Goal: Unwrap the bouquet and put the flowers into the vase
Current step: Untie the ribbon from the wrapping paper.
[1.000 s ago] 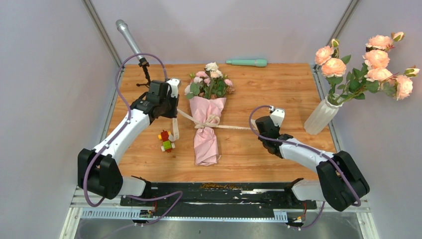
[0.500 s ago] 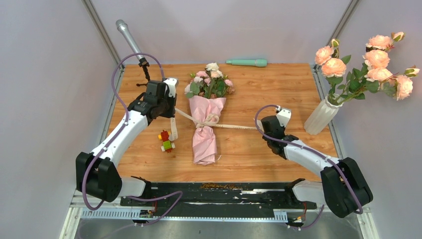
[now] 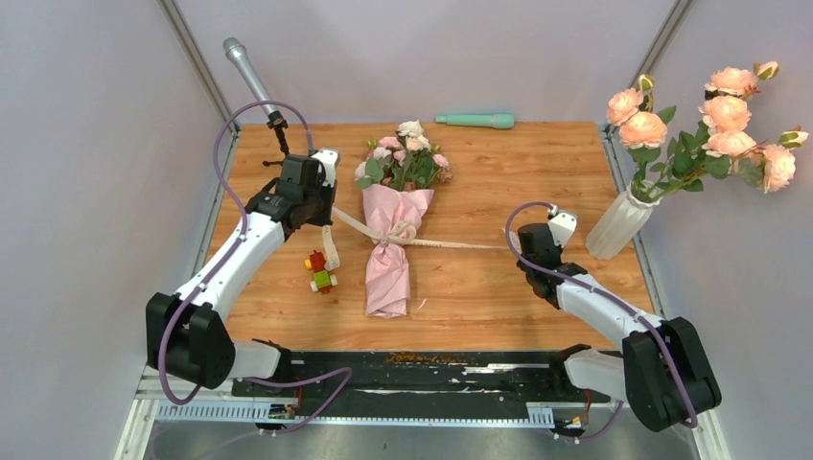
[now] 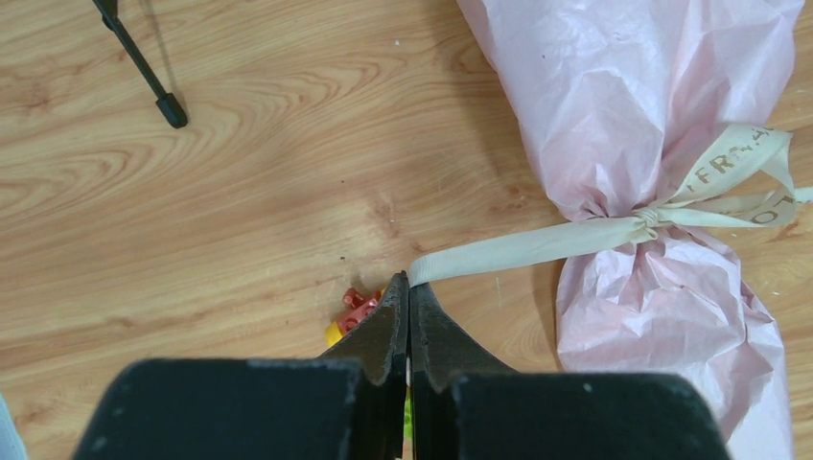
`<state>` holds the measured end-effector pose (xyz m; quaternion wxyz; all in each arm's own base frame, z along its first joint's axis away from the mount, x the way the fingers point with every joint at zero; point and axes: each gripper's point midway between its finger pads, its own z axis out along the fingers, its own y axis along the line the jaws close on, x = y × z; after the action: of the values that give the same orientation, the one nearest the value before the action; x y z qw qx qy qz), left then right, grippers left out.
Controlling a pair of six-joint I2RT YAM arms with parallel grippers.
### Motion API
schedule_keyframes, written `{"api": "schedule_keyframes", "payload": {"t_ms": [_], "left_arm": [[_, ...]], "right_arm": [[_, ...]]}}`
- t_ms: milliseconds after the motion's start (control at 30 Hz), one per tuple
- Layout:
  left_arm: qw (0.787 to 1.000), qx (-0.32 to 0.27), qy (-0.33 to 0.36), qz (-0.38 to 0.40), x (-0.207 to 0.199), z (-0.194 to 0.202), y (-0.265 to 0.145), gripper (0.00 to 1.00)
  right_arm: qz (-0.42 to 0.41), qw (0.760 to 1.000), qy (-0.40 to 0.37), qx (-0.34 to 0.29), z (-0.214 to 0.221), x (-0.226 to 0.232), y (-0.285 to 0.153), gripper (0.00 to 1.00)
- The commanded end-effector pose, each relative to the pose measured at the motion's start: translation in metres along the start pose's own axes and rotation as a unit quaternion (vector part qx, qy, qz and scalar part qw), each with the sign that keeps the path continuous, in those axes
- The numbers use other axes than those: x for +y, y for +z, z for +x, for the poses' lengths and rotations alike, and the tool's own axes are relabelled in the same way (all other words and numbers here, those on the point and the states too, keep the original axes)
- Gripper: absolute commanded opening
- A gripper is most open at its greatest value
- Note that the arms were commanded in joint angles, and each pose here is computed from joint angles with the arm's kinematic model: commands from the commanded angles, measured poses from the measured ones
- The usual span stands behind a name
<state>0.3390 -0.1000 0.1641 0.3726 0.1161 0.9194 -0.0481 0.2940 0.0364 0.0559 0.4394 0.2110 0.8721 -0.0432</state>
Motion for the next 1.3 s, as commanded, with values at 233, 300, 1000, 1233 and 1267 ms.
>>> {"api": "schedule_keyframes", "payload": {"t_ms": [233, 300, 1000, 1233, 1267], "left_arm": [[0.998, -0.04, 0.0, -0.047, 0.02, -0.015, -0.02, 0.0], [0.998, -0.046, -0.001, -0.052, 0.022, -0.017, -0.022, 0.0], [0.987, -0.081, -0.04, -0.131, 0.07, -0.024, -0.047, 0.0], [0.983, -0.09, -0.06, -0.147, 0.086, -0.025, -0.054, 0.0], [0.982, -0.092, -0.063, -0.15, 0.089, -0.026, -0.055, 0.0]], "right_arm": [[0.004, 1.0, 0.008, -0.002, -0.002, -0.006, 0.001, 0.0], [0.004, 1.0, 0.009, -0.002, -0.002, -0.006, 0.001, 0.0], [0.006, 1.0, 0.017, 0.0, -0.003, -0.009, 0.002, 0.0], [0.006, 1.0, 0.017, 0.0, -0.003, -0.01, 0.002, 0.0], [0.007, 1.0, 0.018, 0.0, -0.003, -0.011, 0.002, 0.0]]}}
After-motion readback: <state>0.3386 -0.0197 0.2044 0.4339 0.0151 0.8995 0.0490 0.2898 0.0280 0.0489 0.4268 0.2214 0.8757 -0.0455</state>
